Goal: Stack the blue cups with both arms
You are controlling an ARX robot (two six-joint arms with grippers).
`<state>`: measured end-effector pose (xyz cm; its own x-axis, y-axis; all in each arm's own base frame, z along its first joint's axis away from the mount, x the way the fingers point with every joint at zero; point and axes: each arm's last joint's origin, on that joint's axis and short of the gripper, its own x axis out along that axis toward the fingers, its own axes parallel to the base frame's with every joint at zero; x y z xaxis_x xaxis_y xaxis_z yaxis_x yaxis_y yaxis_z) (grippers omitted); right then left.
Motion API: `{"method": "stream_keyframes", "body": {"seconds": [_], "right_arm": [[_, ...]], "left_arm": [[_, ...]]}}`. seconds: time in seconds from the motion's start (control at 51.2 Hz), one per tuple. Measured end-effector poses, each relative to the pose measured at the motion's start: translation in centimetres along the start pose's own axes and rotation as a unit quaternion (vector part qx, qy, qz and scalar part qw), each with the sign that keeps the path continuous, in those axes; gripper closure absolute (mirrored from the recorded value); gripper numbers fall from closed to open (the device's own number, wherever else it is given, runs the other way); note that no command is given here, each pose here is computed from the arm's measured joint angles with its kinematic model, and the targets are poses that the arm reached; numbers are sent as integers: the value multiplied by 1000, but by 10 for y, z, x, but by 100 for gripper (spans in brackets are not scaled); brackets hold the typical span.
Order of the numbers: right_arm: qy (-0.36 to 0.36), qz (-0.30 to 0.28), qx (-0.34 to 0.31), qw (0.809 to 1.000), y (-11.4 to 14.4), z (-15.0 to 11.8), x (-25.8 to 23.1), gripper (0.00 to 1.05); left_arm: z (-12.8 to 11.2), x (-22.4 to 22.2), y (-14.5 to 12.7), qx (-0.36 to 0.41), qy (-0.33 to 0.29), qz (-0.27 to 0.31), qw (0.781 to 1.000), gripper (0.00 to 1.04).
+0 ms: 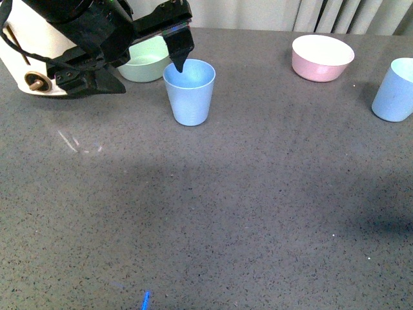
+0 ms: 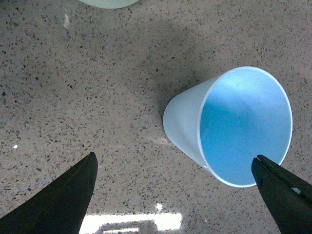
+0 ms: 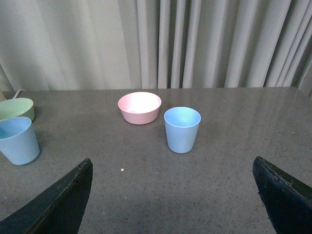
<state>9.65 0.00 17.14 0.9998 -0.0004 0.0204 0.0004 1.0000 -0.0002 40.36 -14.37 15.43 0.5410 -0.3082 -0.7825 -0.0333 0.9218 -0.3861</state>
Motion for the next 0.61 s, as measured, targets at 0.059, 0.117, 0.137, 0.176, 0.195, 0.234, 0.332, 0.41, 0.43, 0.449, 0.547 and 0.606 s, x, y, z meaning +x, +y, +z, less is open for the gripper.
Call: {"method": "stream_keyframes", "body": {"seconds": [0.059,0.117,0.137,0.176,0.195,0.234,0.332,0.41,0.43,0.449,0.547,0.606], "right_arm": [[0,0,0,1000,0,0,0,9],[0,0,0,1000,0,0,0,9],[0,0,0,1000,0,0,0,9],[0,0,0,1000,0,0,0,9],[0,0,0,1000,0,0,0,9],[0,0,0,1000,0,0,0,9],[0,0,0,1000,0,0,0,9],[0,0,0,1000,0,0,0,9],[0,0,0,1000,0,0,0,9],[0,0,0,1000,0,0,0,9],[0,0,0,1000,0,0,0,9],[0,0,0,1000,0,0,0,9]], "left_arm": [[3,4,-2,1,-1,4,1000,9],[4,8,-5,2,-1,6,1000,9],[4,10,-5,3,1,6,1000,9],[4,13,-7,4,3,7,1000,9],[4,15,-7,5,4,8,1000,9],[4,16,-9,6,5,7,1000,9],[4,22,-13,8,9,10,1000,10],[3,27,-16,8,14,20,1000,21],[3,28,-16,8,14,21,1000,23],[3,29,-16,7,16,25,1000,26],[1,35,-18,6,22,35,999,41],[1,37,-19,6,25,37,999,48]]}}
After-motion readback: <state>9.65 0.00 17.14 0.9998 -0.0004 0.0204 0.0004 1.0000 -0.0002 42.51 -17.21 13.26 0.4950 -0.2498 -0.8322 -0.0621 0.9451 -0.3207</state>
